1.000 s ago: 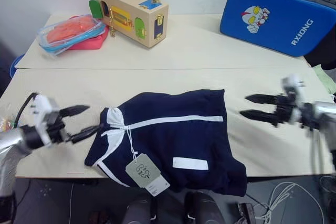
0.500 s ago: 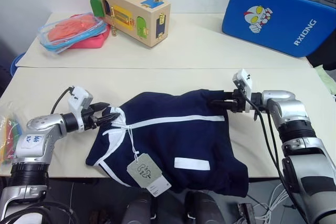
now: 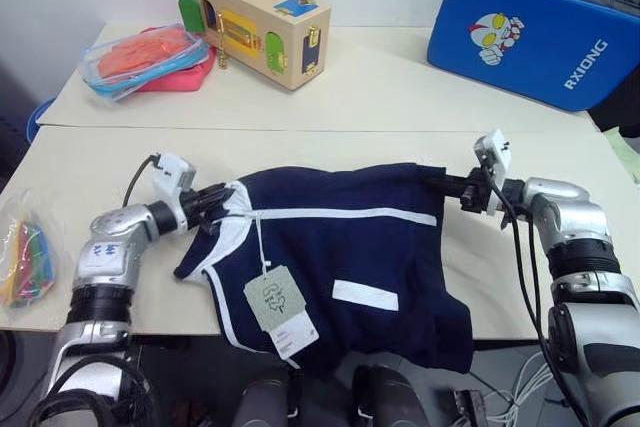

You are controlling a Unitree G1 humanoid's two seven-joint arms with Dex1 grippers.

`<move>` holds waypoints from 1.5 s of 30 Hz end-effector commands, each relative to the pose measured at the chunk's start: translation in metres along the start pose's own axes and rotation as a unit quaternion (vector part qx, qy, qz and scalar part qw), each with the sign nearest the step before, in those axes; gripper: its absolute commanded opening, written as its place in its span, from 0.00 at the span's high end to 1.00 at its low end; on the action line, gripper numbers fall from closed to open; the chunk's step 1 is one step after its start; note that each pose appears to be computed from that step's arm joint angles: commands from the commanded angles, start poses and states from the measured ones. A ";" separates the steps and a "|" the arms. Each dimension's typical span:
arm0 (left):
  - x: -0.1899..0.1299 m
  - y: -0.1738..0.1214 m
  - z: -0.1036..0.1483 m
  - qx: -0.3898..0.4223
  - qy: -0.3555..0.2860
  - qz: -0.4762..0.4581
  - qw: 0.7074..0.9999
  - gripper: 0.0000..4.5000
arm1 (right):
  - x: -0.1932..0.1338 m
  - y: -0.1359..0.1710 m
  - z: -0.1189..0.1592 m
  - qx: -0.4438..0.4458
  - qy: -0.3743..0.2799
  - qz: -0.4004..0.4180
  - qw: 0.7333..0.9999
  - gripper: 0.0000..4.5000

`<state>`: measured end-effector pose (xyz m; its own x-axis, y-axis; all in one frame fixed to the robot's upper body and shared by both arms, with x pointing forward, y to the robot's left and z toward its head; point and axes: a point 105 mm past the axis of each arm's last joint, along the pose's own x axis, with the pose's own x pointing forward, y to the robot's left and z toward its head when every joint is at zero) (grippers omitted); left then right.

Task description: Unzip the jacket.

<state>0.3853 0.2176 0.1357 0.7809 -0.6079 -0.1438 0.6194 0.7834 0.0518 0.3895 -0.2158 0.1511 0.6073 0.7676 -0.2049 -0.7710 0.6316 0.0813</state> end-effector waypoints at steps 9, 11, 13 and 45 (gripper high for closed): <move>-0.033 0.001 0.006 0.050 0.007 -0.017 0.999 0.66 | -0.038 0.003 0.010 -0.058 0.006 -0.015 0.998 0.60; -0.051 -0.001 0.009 0.075 0.005 -0.022 0.997 0.52 | -0.055 0.006 0.016 -0.082 0.012 0.000 0.997 0.45; -0.070 -0.002 0.012 0.105 0.001 -0.025 0.994 0.38 | -0.074 0.008 0.024 -0.093 0.025 0.010 0.995 0.29; -0.119 -0.088 -0.009 0.157 0.022 -0.229 0.960 0.00 | 0.114 0.228 -0.030 -0.045 0.123 0.281 0.951 0.00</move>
<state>0.2400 0.2243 0.1343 0.4232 -0.8641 -0.2725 0.8995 0.3648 0.2405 0.2730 0.0090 0.1146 0.0132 0.9285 -0.3711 -0.9742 0.0956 0.2045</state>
